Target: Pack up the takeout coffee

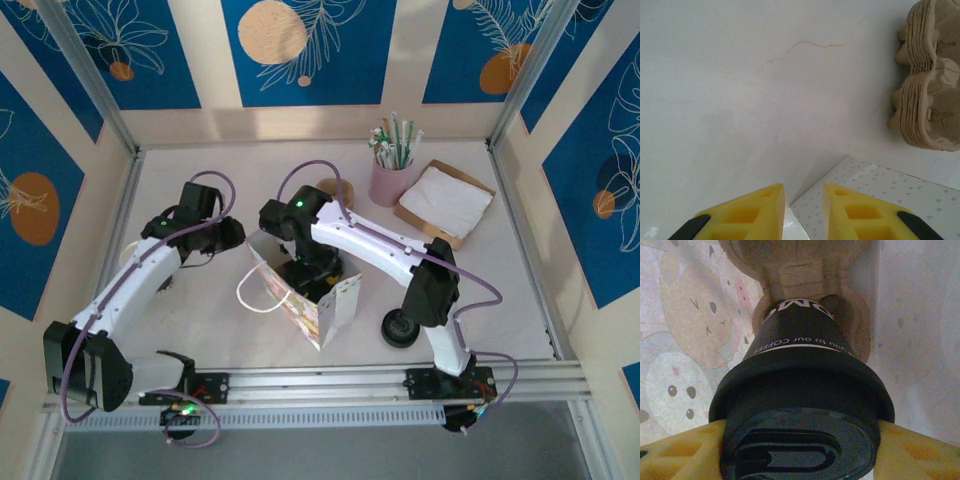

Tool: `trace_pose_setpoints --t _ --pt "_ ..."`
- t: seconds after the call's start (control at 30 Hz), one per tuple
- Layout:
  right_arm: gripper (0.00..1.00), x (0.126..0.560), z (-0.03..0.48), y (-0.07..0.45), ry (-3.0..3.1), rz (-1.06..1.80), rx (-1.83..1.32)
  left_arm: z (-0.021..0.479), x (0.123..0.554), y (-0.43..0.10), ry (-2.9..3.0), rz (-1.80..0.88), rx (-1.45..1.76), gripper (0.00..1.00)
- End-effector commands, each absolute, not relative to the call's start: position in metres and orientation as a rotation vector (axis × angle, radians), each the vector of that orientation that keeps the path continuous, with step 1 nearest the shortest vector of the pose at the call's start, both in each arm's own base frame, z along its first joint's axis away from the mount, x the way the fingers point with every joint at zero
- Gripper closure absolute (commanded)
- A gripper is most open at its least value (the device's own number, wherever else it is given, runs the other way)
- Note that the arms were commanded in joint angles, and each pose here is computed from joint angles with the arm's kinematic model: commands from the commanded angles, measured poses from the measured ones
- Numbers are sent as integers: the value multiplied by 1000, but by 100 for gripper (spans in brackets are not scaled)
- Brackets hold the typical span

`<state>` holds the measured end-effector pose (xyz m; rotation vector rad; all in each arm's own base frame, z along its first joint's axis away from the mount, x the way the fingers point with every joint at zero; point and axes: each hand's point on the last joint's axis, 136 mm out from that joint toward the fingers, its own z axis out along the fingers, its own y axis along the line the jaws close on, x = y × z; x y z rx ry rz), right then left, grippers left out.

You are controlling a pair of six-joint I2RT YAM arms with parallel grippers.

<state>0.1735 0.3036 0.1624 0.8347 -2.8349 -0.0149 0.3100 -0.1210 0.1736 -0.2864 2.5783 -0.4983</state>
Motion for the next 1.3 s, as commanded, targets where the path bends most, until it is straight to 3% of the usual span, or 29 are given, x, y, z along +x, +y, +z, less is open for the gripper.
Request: trace_pose_setpoints --t 0.0,1.27 --pt "47 158 158 255 -2688 292 789 175 309 -125 2572 -506 -240 74" --pt "46 161 141 253 -2634 345 784 171 307 -122 2578 -491 -245 74"
